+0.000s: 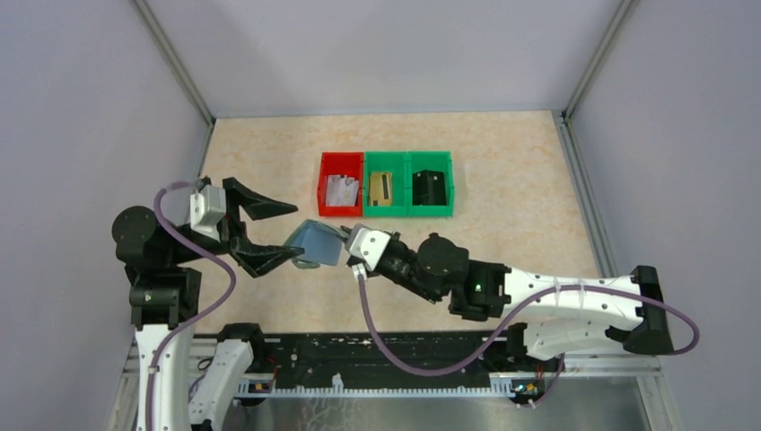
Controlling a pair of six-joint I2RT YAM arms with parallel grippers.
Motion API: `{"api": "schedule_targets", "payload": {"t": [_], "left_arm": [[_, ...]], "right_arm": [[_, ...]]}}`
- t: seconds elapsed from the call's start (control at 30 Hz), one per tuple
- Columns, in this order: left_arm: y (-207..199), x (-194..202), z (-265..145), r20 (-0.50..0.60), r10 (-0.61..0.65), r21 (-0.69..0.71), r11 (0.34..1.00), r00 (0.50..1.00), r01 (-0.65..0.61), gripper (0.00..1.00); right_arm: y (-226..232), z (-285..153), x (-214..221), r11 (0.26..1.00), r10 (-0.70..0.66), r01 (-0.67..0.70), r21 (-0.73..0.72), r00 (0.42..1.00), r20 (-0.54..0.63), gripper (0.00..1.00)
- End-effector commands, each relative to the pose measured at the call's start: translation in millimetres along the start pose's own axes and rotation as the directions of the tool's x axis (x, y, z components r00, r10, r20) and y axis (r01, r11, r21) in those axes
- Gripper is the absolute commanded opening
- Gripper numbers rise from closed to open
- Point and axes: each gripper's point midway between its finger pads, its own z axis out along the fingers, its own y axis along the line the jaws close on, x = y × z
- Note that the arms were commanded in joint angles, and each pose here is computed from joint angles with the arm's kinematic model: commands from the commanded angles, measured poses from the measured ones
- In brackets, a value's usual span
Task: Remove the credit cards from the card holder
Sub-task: Adjust the card holder.
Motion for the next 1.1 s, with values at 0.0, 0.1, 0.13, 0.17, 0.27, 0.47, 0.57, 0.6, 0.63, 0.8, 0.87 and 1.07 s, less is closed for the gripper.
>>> {"api": "schedule_targets", "payload": {"t": [0.0, 0.1, 0.13, 0.17, 0.27, 0.47, 0.57, 0.6, 0.63, 0.8, 0.87, 1.07], "left_arm": [[3.4, -10.9, 3.8, 0.023, -0.087, 0.014, 0.996, 0.996, 0.086, 0.84], [9.2, -6.0, 5.0, 0.019, -0.104, 0.008, 0.995, 0.994, 0.103, 0.82], [9.4, -2.9, 5.0, 0.015, -0.1, 0.011, 0.995, 0.995, 0.1, 0.81], [9.0, 1.6, 4.7, 0.008, -0.094, 0.018, 0.995, 0.996, 0.094, 0.81], [5.5, 18.9, 3.1, -0.024, -0.079, 0.043, 0.996, 0.997, 0.08, 0.77], [-8.2, 33.2, -2.5, -0.074, -0.012, 0.09, 0.996, 0.997, 0.019, 0.67], [-16.7, 29.2, -3.2, -0.066, -0.008, 0.13, 0.991, 0.998, 0.017, 0.54], [-19.5, 27.5, -3.4, -0.063, -0.013, 0.146, 0.989, 0.998, 0.022, 0.48], [-21.3, 26.4, -3.4, -0.062, -0.021, 0.16, 0.987, 0.998, 0.031, 0.42], [-27.3, 25.0, -4.0, -0.064, -0.055, 0.2, 0.977, 0.996, 0.066, 0.24], [-27.8, 25.3, -4.2, -0.065, -0.059, 0.202, 0.977, 0.996, 0.071, 0.18], [-29.1, 21.7, -4.1, -0.062, -0.058, 0.216, 0.974, 0.996, 0.07, 0.1]], "right_arm": [[-2.5, 13.5, -19.7, 1.0, 0.018, -0.018, -0.023, 1.0, -0.021, 0.0], [11.2, 27.1, -17.1, 0.996, 0.013, -0.021, -0.088, 0.995, -0.096, 0.0], [16.0, 29.5, -19.2, 0.993, 0.027, -0.039, -0.112, 0.994, -0.107, 0.0], [20.6, 31.4, -23.3, 0.989, 0.043, -0.058, -0.138, 0.993, -0.109, 0.0], [28.8, 34.4, -39.3, 0.964, 0.124, -0.143, -0.223, 0.988, -0.094, 0.0], [39.9, 25.0, -56.8, 0.857, 0.267, -0.284, -0.431, 0.958, -0.1, 0.0], [51.2, 17.3, -58.4, 0.782, 0.292, -0.315, -0.537, 0.947, -0.131, 0.0], [53.8, 16.4, -57.3, 0.757, 0.296, -0.33, -0.563, 0.943, -0.154, 0.0], [59.0, 14.7, -56.7, 0.719, 0.302, -0.346, -0.603, 0.937, -0.177, 0.0], [59.3, 14.9, -61.3, 0.591, 0.373, -0.423, -0.687, 0.898, -0.232, 0.0], [62.0, 14.6, -63.3, 0.538, 0.382, -0.435, -0.722, 0.889, -0.251, 0.0], [65.6, 18.2, -69.2, 0.473, 0.367, -0.453, -0.756, 0.881, -0.298, 0.07]]}}
